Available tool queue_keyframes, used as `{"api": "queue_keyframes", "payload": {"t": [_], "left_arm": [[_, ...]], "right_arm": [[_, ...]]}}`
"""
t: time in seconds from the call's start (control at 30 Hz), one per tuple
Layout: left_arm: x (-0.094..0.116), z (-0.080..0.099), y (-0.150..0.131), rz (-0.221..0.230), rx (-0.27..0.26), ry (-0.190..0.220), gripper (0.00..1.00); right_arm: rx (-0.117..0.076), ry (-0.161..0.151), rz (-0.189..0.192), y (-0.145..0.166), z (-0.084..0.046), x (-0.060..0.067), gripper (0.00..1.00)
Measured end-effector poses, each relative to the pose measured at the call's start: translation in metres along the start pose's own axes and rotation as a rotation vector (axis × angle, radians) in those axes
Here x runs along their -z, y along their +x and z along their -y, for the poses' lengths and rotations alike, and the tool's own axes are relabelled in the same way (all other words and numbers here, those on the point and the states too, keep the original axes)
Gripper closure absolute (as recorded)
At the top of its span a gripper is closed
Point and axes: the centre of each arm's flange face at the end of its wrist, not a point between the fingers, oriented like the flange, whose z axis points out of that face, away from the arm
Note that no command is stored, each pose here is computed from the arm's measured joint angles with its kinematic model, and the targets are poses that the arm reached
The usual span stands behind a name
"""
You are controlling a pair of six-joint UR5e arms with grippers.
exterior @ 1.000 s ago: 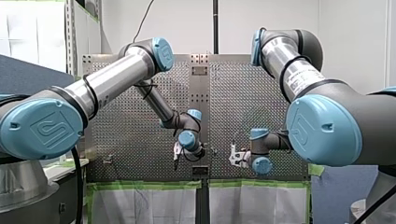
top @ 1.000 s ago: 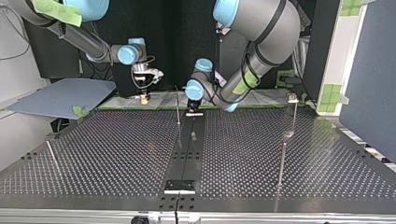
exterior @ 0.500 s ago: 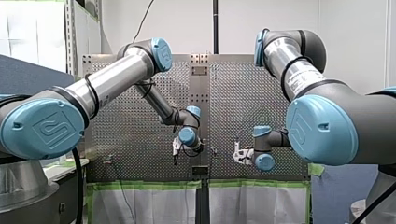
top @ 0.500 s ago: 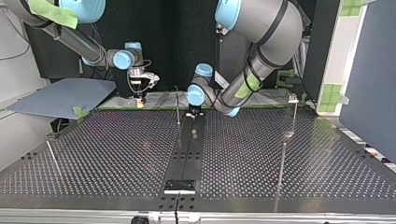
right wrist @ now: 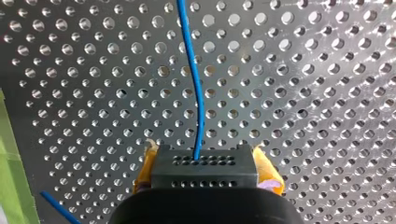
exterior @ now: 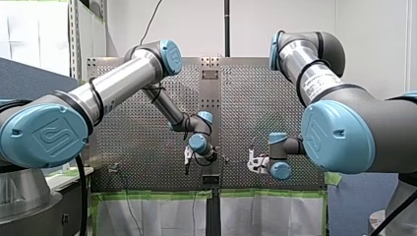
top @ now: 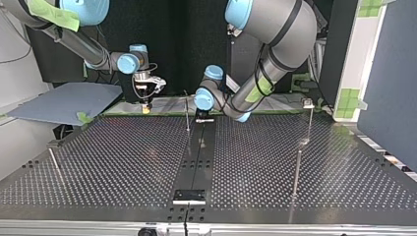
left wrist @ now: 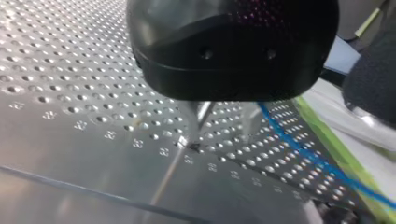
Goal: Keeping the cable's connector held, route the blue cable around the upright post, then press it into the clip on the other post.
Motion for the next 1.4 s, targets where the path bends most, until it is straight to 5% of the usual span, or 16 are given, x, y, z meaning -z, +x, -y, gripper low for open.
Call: {"api": "queue_keyframes", "payload": {"t": [0.03,0.33,0.67,0.9,1.4], "left_arm": [[0.001,-0.001,0.001,-0.008,-0.005,-0.008,0.0],[0.011,-0.005,0.008,-0.08,-0.05,-0.075,0.0],[0.04,0.032,0.022,-0.177,-0.092,0.029,0.0],[0.061,0.044,0.012,-0.16,-0.05,0.092,0.0],[0.079,0.04,0.045,-0.152,-0.038,0.089,0.0]], "right_arm": [[0.0,0.0,0.003,0.0,0.0,0.0,1.0],[0.006,0.001,0.036,-0.004,-0.002,0.003,1.0],[0.015,0.0,0.056,-0.007,-0.002,0.006,1.0],[0.016,-0.001,0.054,-0.007,-0.002,0.005,1.0],[0.016,-0.001,0.051,-0.009,-0.002,0.005,1.0]]}}
